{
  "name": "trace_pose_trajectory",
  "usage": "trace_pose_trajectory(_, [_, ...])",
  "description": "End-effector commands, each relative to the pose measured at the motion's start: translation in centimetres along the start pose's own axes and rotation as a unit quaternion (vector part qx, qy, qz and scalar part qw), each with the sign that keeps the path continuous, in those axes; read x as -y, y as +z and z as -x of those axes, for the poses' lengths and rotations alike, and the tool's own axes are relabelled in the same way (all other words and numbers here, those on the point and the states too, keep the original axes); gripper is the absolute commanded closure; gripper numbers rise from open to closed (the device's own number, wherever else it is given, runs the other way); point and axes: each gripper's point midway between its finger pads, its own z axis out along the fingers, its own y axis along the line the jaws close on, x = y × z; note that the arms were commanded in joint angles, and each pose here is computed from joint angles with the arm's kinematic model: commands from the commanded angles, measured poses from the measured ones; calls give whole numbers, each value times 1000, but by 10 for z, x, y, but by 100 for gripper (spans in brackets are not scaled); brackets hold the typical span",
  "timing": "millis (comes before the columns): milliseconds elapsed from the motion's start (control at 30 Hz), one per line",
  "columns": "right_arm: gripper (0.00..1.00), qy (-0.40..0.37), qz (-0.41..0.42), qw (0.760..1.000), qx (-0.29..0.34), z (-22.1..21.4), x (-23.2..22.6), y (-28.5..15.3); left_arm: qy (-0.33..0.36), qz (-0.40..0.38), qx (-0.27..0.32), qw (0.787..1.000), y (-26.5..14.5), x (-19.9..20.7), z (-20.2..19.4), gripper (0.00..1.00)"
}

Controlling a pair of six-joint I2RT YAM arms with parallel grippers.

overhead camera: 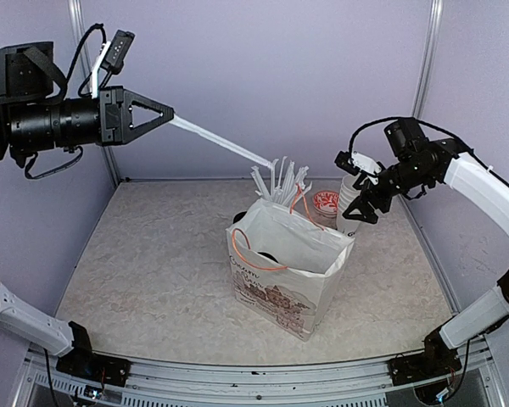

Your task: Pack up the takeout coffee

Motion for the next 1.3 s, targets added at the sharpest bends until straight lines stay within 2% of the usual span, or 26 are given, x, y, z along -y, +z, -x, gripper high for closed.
trace_pose_trajectory(0, [1,10,-17,1000,3,0,5,-11,-32,4,-52,998,-9,-6,-41,100])
trace_pose_trajectory(100, [0,9,-23,1000,4,-4,3,-14,-36,-28,-96,994,1,3,-69,100])
trace_pose_trajectory(367, [0,7,-25,1000,7,-12,-3,-18,-20,-119,-195,973,69,45,-132,100])
trace_pose_trajectory(567, [1,4,-25,1000,10,-15,-7,-18,-18,-181,-231,956,118,70,-159,100])
trace_pose_trajectory(667, [0,4,-24,1000,8,-18,-8,-17,-6,-178,-247,952,139,69,-167,98])
trace_pose_trajectory(733, [1,3,-24,1000,6,-19,-8,-17,4,-145,-267,953,151,56,-175,87])
trace_pose_trajectory(800, [0,3,-24,1000,4,-20,-8,-16,13,-112,-276,955,160,40,-177,65])
trace_pose_trajectory(867, [1,3,-24,1000,2,-22,-9,-15,25,-85,-279,956,166,24,-174,52])
trace_pose_trajectory(967, [0,3,-24,1000,-1,-23,-9,-15,38,-61,-257,964,166,6,-148,45])
trace_pose_trajectory(1100, [0,3,-23,1000,-2,-25,-9,-12,34,-16,-187,982,164,-37,-94,41])
trace_pose_trajectory(1200, [0,8,-29,1000,-2,-26,-5,-10,19,69,-137,988,165,-104,-65,42])
trace_pose_trajectory(1267, [0,11,-33,999,1,-25,-2,-10,16,110,-125,986,171,-138,-60,45])
